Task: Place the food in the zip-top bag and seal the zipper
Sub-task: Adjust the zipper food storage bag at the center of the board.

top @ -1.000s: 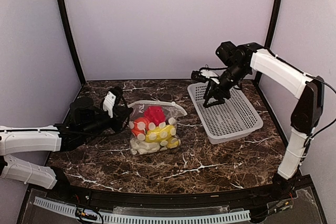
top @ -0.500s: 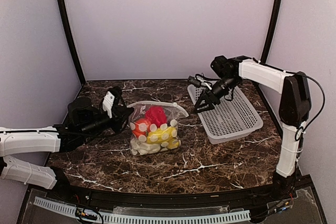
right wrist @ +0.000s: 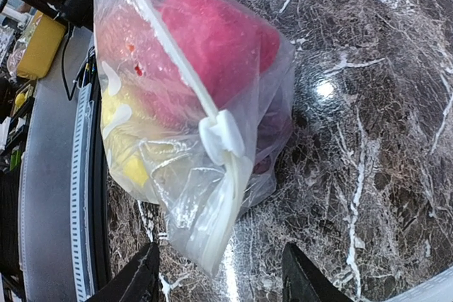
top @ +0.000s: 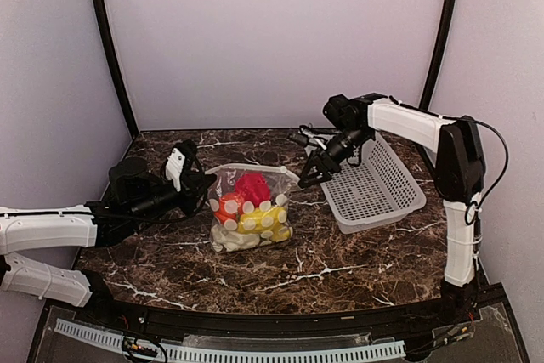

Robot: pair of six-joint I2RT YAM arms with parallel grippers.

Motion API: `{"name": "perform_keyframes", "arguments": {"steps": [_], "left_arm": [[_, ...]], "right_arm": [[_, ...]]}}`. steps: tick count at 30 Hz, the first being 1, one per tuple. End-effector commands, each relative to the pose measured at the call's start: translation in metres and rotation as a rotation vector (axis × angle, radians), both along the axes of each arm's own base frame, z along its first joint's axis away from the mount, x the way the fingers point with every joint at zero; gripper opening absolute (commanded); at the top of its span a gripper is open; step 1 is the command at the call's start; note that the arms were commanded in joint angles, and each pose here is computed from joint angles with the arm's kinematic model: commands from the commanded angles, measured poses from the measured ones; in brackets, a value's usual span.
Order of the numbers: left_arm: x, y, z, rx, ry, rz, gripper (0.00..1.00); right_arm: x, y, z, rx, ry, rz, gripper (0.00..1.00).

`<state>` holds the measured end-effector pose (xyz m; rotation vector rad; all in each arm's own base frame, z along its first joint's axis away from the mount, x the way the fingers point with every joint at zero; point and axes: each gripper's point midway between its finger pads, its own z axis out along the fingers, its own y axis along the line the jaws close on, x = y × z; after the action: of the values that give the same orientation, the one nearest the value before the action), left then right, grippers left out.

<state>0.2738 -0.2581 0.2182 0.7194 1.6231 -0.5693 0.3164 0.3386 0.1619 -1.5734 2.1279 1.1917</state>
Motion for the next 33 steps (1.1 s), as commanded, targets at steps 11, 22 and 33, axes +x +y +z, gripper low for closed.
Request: {"name": "perform_keyframes", "arguments": {"steps": [11, 22, 33], "left_arm": [[0.002, 0.0, 0.013, -0.001, -0.03, 0.006, 0.01], [-0.001, 0.013, 0.029, 0.0, -0.061, 0.05, 0.01], [0.004, 0.006, 0.032, -0.006, -0.058, 0.035, 0.01]], "right_arm": [[-0.019, 0.003, 0.022, 0.039, 0.043, 0.103, 0.0], [0.047, -0.056, 0.094, -0.19, -0.543, -0.005, 0.0], [0.015, -0.042, 0.107, -0.173, -0.662, 0.07, 0.0]]}}
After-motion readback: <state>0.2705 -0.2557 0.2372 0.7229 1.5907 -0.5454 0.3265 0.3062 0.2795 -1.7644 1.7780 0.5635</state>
